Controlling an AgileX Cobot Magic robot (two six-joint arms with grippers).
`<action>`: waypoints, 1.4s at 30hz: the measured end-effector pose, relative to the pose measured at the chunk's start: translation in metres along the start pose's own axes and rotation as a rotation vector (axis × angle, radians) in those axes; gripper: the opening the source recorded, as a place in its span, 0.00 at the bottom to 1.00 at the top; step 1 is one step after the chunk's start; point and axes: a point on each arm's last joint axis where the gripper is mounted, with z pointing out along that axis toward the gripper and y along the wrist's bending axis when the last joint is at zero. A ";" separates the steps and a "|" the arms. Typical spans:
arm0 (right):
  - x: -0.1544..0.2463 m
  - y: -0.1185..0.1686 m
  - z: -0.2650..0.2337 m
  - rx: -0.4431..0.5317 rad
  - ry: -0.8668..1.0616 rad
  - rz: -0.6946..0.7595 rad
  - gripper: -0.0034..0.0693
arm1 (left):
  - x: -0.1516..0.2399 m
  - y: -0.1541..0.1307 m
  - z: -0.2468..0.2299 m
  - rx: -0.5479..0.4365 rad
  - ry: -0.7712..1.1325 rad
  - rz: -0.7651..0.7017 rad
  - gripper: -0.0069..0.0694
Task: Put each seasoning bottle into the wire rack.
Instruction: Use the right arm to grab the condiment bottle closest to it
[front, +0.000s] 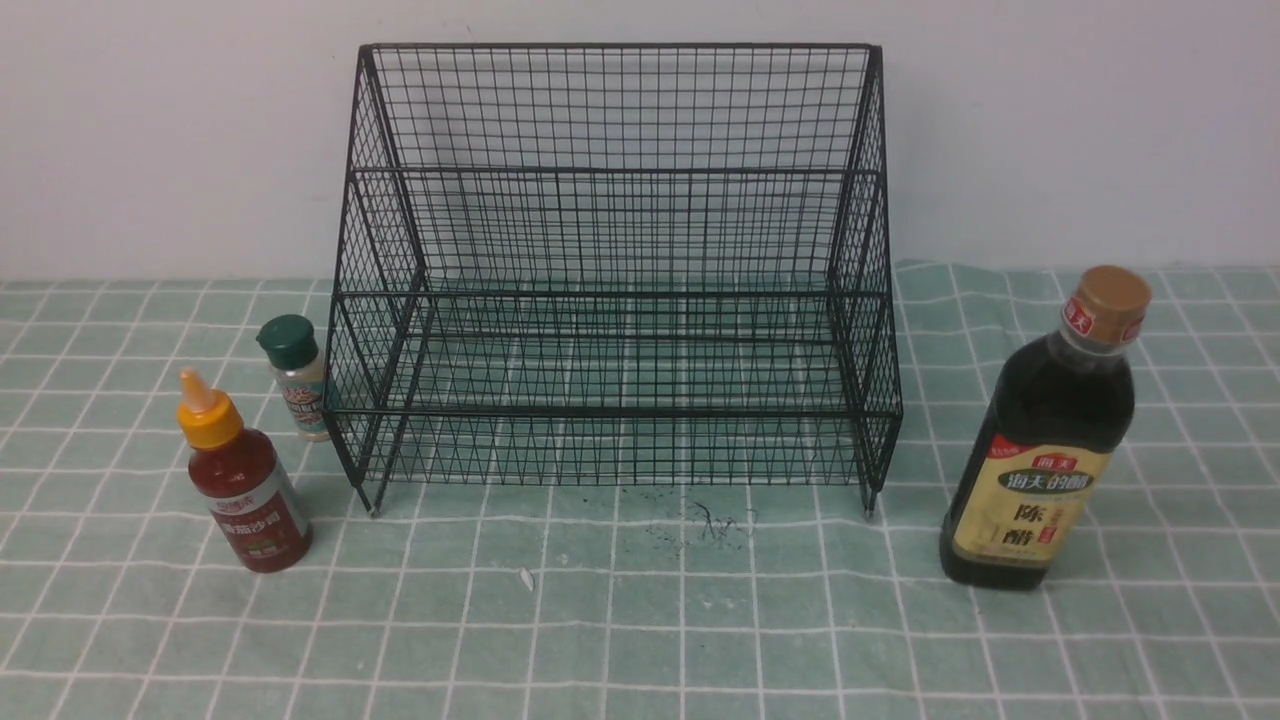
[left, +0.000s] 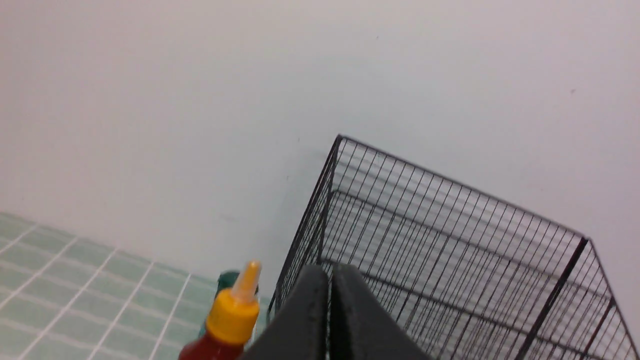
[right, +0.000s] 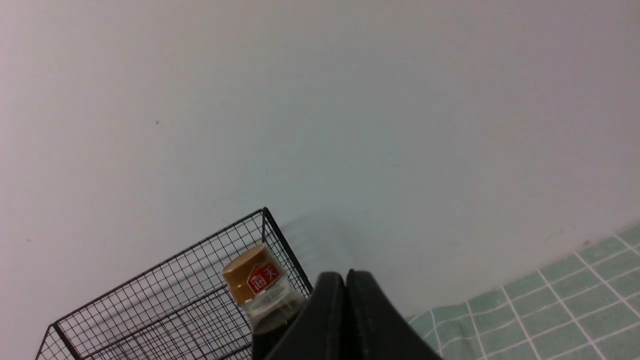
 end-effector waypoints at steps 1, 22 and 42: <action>-0.007 0.005 0.000 -0.007 -0.008 0.000 0.03 | -0.004 -0.001 0.000 0.014 -0.048 -0.001 0.08; -0.123 0.101 0.175 0.149 0.972 -0.465 0.30 | -0.019 -0.027 0.041 -0.210 1.298 0.246 0.08; -0.008 0.091 0.260 0.033 1.312 -0.502 0.48 | -0.015 -0.024 0.050 -0.204 1.299 0.274 0.08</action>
